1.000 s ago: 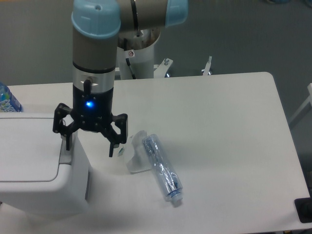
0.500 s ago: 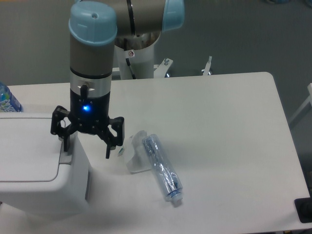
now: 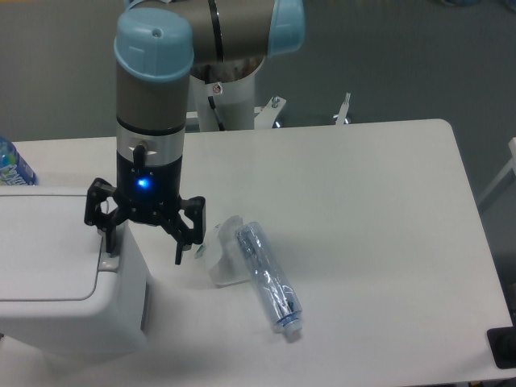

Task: Open the trash can
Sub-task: 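Press the gripper fingers down on the trash can lid edge, then hold the gripper at the lid while the lid swings open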

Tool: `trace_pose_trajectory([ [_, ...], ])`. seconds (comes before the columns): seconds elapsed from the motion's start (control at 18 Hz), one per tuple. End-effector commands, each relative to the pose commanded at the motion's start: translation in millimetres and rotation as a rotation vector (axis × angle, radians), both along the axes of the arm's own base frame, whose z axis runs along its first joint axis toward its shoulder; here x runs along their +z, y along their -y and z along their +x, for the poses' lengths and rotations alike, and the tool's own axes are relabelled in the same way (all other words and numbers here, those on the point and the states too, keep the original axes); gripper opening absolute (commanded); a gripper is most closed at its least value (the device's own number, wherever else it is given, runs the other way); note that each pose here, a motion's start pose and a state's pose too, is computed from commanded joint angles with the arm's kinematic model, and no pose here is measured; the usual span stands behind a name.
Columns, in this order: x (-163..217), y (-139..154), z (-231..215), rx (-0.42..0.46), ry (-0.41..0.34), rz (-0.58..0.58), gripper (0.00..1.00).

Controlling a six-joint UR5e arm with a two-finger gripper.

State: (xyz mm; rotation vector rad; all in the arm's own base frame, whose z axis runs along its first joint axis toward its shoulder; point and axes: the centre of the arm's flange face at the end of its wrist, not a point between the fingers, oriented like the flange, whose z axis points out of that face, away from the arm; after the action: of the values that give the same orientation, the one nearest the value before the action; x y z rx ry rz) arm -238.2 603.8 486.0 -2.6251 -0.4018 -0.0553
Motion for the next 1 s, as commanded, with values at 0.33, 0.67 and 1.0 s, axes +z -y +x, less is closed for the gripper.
trace_pose_trajectory([
  [0.33, -1.8, -0.3, -0.2, -0.001, 0.001, -0.003, 1.0],
  [0.67, -2.6, 0.3, -1.2, -0.003, -0.001, -0.005, 1.0],
  [1.0, -5.3, -0.5, -1.5, -0.001, 0.004, -0.008, 1.0],
])
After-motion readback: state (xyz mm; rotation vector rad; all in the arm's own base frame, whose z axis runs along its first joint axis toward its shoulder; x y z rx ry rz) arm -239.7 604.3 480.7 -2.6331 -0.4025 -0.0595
